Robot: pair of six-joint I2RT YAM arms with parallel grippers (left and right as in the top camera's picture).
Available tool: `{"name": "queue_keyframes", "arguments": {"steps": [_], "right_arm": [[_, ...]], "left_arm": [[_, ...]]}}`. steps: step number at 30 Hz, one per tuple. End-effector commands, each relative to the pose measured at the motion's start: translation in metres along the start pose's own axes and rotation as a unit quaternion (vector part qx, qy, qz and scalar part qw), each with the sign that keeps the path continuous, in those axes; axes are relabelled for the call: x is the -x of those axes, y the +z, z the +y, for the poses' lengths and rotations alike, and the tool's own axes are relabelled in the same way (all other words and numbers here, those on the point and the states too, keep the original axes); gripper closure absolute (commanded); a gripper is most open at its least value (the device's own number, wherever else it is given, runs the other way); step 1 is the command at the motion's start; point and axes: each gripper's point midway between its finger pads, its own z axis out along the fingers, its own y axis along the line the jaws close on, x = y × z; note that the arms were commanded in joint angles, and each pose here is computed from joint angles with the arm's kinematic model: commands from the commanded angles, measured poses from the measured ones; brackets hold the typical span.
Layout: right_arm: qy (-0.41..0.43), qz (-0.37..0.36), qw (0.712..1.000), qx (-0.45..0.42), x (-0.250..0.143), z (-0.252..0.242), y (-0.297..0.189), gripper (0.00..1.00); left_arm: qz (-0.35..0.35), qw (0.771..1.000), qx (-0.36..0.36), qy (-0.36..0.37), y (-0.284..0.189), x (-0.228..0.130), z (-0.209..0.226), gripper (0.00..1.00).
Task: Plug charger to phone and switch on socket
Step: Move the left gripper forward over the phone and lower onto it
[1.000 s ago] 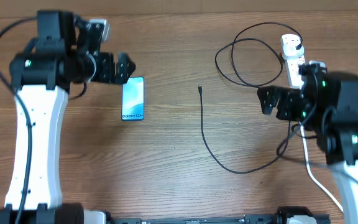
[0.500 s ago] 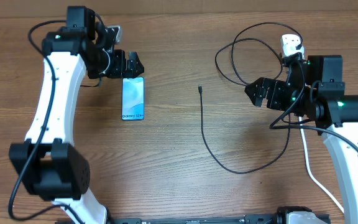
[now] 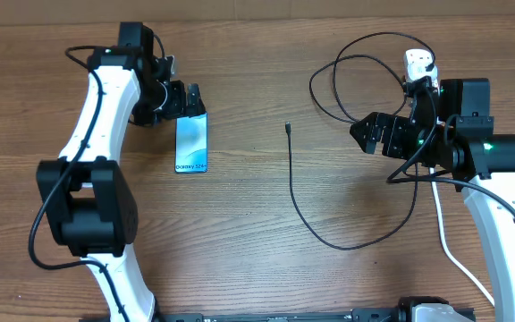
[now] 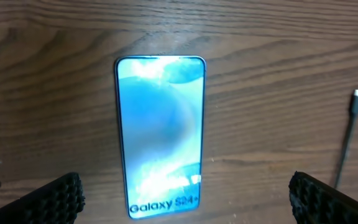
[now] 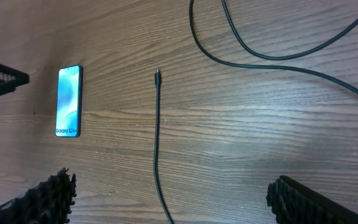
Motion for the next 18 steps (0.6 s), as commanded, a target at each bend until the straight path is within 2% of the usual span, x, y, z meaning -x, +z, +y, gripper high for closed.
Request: {"name": "queue_keyframes", "arguments": {"steps": [1,6,12,18], "right_arm": [[-0.008,-0.012,1.000,0.008,0.008,0.007,-0.005,0.00],[-0.009,-0.012,1.000,0.008,0.009,0.007,-0.005,0.00],[-0.009,-0.012,1.000,0.008,0.008,0.007,-0.005,0.00],[-0.008,-0.011,1.000,0.008,0.008,0.007,-0.005,0.00]], "left_arm": [[-0.010,1.000,0.014,0.003,0.006,0.008,-0.007,0.00],[-0.013,0.998,0.059,-0.010,0.021,0.010,-0.006,0.00],[0.011,0.998,0.067,0.006,0.047,0.001,-0.016,0.00],[0.035,0.993,0.110,-0.023,0.052,-0.010,0.004,0.00]]}}
